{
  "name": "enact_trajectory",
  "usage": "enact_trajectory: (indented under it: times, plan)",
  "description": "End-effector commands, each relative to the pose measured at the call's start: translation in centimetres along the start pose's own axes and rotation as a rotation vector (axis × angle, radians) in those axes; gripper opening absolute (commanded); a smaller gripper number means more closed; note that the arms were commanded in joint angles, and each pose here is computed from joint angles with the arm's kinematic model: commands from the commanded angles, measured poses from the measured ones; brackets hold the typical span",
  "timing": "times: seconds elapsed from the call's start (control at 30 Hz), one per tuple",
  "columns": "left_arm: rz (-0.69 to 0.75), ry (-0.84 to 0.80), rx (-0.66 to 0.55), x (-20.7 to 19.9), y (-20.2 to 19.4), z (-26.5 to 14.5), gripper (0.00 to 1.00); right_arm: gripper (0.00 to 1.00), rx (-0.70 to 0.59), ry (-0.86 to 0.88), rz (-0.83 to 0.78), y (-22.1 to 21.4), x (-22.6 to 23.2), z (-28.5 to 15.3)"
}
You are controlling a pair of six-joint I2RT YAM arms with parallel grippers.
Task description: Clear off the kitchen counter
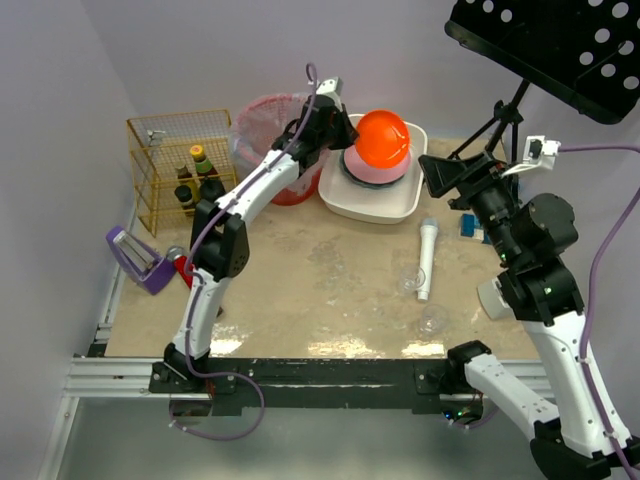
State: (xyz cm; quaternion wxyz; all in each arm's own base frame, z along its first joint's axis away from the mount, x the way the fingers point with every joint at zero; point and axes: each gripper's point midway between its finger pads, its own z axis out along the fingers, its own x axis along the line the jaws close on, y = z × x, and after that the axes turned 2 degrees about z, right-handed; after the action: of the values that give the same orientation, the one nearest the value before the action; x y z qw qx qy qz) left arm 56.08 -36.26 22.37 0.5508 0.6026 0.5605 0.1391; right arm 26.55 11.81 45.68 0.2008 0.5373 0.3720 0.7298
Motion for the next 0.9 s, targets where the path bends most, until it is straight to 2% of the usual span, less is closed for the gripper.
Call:
enact_trajectory:
  times: [0.0,0.2,0.47,0.67,0.87]
  plan:
    - [-0.122,-0.028,-0.133,-1.9,2.9,1.0,0.0,0.83,0.011,-0.005,0.014,-0.2,0.0,-0.5]
    - [-0.165,0.001,-0.208,-2.3,2.8,2.7,0.0,0.83,0.025,-0.012,0.029,-0.8,-0.4,-1.2]
    - [-0.094,0.065,-0.266,-4.3,0.5,3.7,0.0,0.83,0.028,-0.044,0.026,-1.1,-1.1,-1.3]
    - [-0.107,0.162,-0.299,-3.0,-1.0,4.7,0.0,0.83,0.047,-0.04,0.033,-1.6,-1.2,-1.3]
    - [-0.161,0.239,-0.385,-1.7,-1.0,5.4,0.0,0.83,0.067,-0.041,0.032,-2.4,-1.6,-1.6]
